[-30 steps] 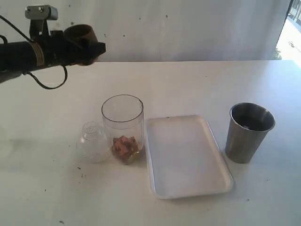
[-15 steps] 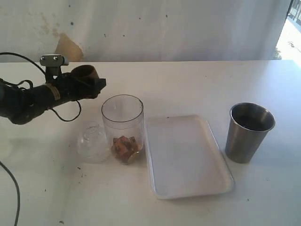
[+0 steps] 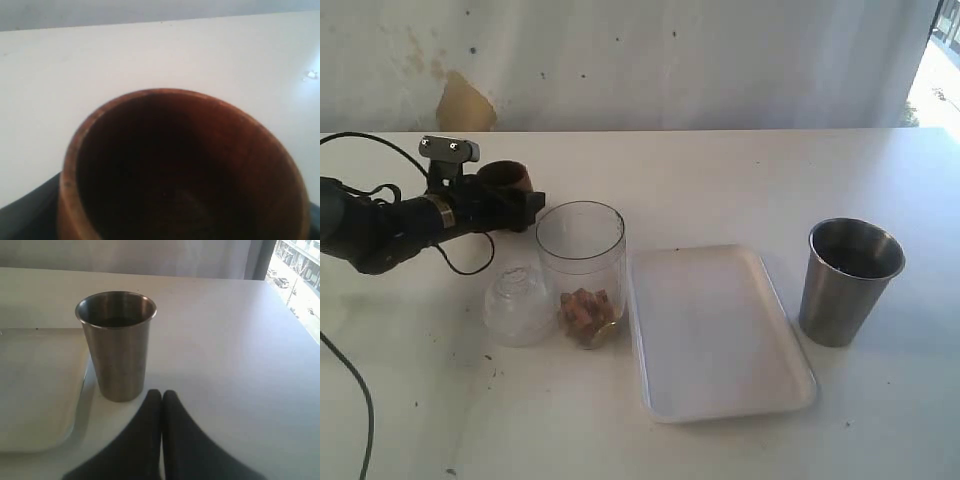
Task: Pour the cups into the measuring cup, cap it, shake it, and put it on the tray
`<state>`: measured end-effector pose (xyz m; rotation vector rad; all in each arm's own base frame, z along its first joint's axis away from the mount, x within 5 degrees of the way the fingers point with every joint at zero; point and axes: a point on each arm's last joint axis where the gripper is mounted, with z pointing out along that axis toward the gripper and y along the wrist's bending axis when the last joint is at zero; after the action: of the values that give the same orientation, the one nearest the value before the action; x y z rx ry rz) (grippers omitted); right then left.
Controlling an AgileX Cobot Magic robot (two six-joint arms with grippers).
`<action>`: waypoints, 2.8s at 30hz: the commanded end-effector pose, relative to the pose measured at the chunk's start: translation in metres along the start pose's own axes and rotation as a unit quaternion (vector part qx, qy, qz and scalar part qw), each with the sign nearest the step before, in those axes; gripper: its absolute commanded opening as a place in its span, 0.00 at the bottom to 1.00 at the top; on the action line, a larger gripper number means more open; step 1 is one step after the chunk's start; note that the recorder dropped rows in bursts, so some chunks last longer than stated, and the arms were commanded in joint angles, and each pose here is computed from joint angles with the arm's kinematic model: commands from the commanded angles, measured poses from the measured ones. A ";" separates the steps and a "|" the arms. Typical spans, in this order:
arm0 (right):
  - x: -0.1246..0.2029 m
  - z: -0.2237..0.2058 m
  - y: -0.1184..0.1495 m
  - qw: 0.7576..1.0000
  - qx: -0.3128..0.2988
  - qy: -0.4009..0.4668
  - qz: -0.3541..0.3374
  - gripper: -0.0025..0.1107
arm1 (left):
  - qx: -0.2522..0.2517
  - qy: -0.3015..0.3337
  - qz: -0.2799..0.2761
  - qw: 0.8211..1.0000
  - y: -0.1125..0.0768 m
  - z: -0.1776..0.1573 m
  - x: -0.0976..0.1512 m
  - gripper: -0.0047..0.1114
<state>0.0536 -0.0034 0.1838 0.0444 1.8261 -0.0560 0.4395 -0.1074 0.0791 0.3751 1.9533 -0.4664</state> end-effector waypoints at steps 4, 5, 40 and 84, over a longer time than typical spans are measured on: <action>0.001 0.000 0.000 1.000 0.003 -0.004 0.004 0.02 | -0.008 0.008 0.005 1.000 0.001 0.000 -0.002 0.82; 0.001 0.000 0.000 1.000 0.003 -0.004 0.004 0.02 | -0.008 0.008 0.005 1.000 0.001 0.000 -0.002 0.85; 0.001 0.000 0.000 1.000 0.003 -0.004 0.004 0.02 | -0.008 -0.076 -0.013 0.997 -0.014 -0.043 -0.094 0.87; 0.001 0.000 0.000 1.000 0.003 -0.003 0.008 0.02 | -0.072 0.315 -0.030 0.946 -0.094 -0.192 -0.140 0.29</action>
<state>0.0536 -0.0034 0.1838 0.0584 1.8256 -0.0451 0.3045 -0.1022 0.2974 0.3326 2.5997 -0.2457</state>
